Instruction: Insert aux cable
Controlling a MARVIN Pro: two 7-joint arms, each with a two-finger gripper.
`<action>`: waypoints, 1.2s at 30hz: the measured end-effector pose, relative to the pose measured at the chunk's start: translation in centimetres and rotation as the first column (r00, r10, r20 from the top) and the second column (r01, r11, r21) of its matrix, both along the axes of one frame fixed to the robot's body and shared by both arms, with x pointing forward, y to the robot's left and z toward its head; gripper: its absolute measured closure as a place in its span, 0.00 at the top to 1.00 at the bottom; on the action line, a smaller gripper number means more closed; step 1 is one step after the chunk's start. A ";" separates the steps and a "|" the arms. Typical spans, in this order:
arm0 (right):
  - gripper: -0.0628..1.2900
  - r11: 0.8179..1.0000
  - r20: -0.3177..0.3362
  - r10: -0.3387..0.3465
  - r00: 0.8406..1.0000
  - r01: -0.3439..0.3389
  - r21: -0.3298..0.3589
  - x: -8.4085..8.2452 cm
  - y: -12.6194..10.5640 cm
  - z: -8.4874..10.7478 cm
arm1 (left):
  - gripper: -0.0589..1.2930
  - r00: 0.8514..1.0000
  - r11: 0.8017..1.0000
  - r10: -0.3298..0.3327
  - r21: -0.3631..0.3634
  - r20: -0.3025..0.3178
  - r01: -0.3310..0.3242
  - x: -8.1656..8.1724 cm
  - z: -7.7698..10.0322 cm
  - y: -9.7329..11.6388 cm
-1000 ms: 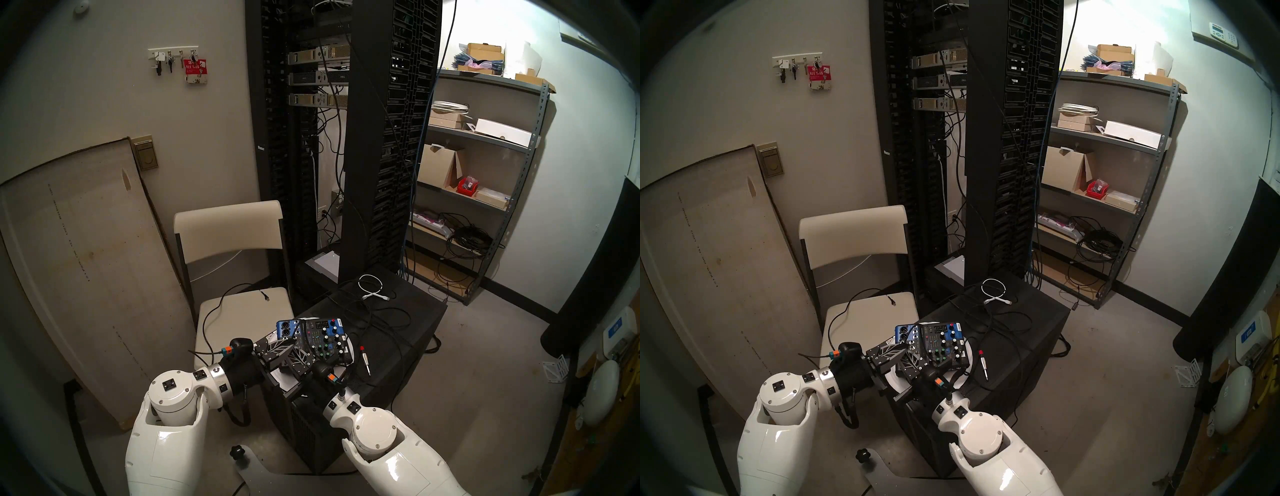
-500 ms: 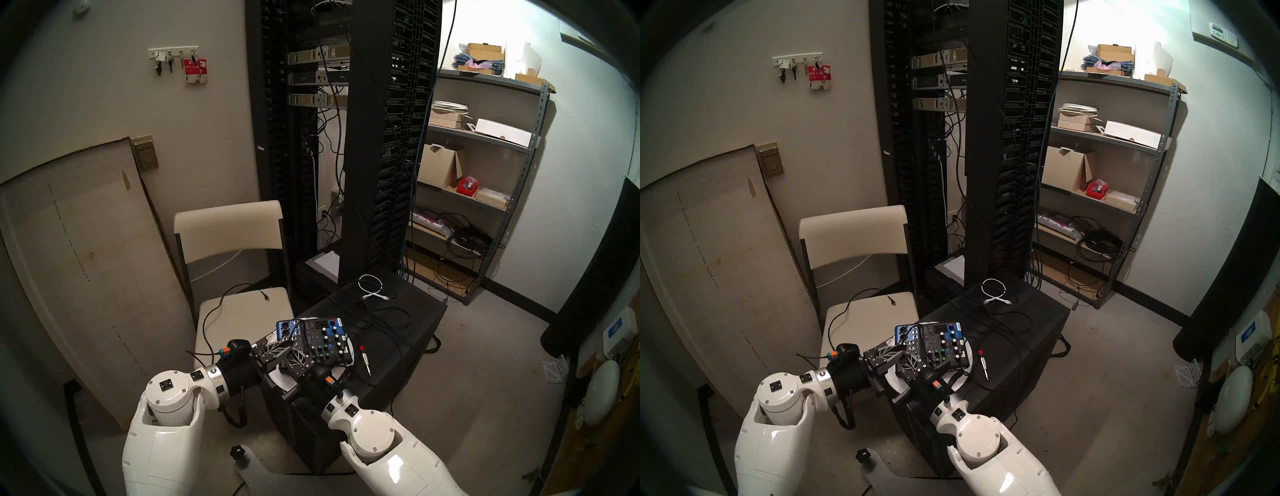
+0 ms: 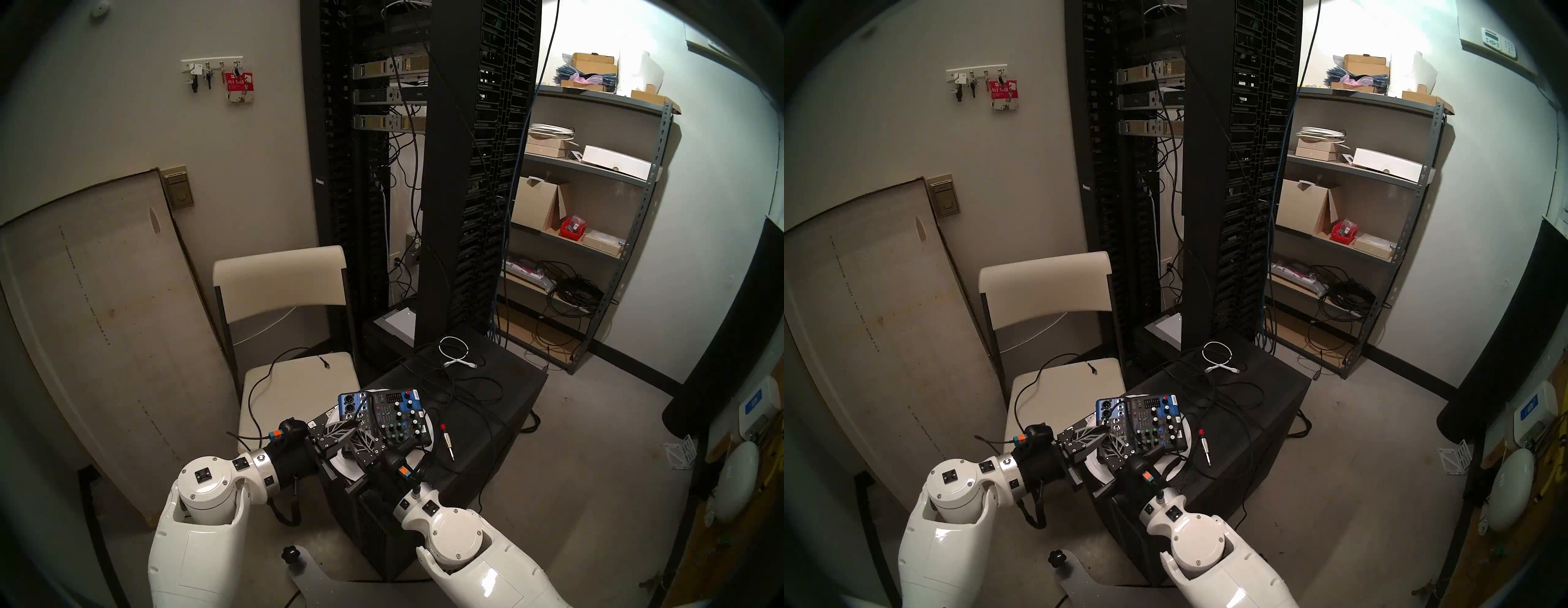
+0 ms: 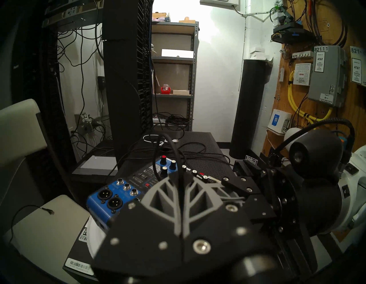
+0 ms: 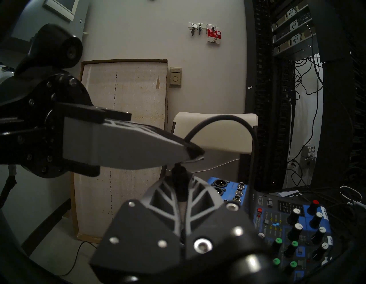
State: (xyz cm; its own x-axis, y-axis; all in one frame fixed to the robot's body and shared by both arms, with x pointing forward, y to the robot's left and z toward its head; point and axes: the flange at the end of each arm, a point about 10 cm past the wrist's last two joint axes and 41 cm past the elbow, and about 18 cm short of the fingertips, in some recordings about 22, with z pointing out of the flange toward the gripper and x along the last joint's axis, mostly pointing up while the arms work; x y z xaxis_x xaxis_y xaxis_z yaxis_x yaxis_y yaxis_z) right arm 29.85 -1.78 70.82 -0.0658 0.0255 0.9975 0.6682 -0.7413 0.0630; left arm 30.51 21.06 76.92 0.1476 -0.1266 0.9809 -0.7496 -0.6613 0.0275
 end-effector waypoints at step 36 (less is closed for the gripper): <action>0.05 1.000 0.011 -0.006 1.000 0.006 -0.007 0.1 0.4 -0.7 | 0.03 1.000 0.995 -0.027 0.092 0.015 0.026 0.4 -0.4 0.4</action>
